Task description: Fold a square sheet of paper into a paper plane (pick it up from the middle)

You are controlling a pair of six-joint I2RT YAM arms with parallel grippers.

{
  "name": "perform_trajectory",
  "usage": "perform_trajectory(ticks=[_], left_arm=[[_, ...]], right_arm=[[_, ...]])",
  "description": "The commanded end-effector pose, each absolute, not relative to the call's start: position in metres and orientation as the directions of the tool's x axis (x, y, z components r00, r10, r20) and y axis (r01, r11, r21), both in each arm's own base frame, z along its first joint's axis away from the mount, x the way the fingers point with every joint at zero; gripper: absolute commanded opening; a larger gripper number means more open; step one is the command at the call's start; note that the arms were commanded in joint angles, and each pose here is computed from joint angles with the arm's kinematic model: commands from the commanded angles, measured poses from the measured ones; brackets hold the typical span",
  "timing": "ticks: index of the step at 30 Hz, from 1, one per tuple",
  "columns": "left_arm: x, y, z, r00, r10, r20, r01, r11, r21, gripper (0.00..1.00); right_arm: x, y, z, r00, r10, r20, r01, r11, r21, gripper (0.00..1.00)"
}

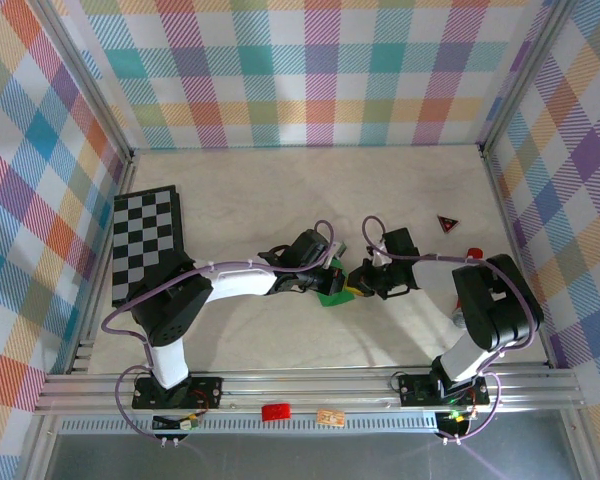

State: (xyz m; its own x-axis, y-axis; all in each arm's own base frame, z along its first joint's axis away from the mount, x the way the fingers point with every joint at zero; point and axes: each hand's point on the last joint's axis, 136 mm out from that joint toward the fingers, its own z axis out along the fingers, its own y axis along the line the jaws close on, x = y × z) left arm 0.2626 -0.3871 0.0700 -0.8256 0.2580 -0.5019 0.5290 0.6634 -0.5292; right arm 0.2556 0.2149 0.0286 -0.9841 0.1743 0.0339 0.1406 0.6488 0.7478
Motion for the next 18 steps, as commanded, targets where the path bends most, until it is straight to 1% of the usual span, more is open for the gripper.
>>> perform_trajectory(ticks=[1,6,10,18], left_arm=[[0.264,-0.387,0.08,-0.824,0.237,-0.515,0.528,0.65,-0.546,0.0],[0.265,-0.386,0.08,-0.824,0.235,-0.516,0.527,0.652,-0.545,0.0],[0.265,-0.383,0.078,-0.823,0.239,-0.515,0.526,0.664,-0.532,0.0],[0.27,-0.367,0.07,-0.829,0.238,-0.506,0.507,0.702,-0.501,0.0]], right_arm=[[0.253,0.22,0.024,-0.985,0.164,0.055,0.149,0.648,0.747,0.07],[0.247,0.203,-0.003,-0.979,0.185,0.085,0.196,0.741,0.642,0.05],[0.241,0.193,-0.015,-0.98,0.179,0.091,0.198,0.785,0.587,0.05],[0.238,0.192,-0.016,-0.98,0.175,0.098,0.199,0.792,0.577,0.05]])
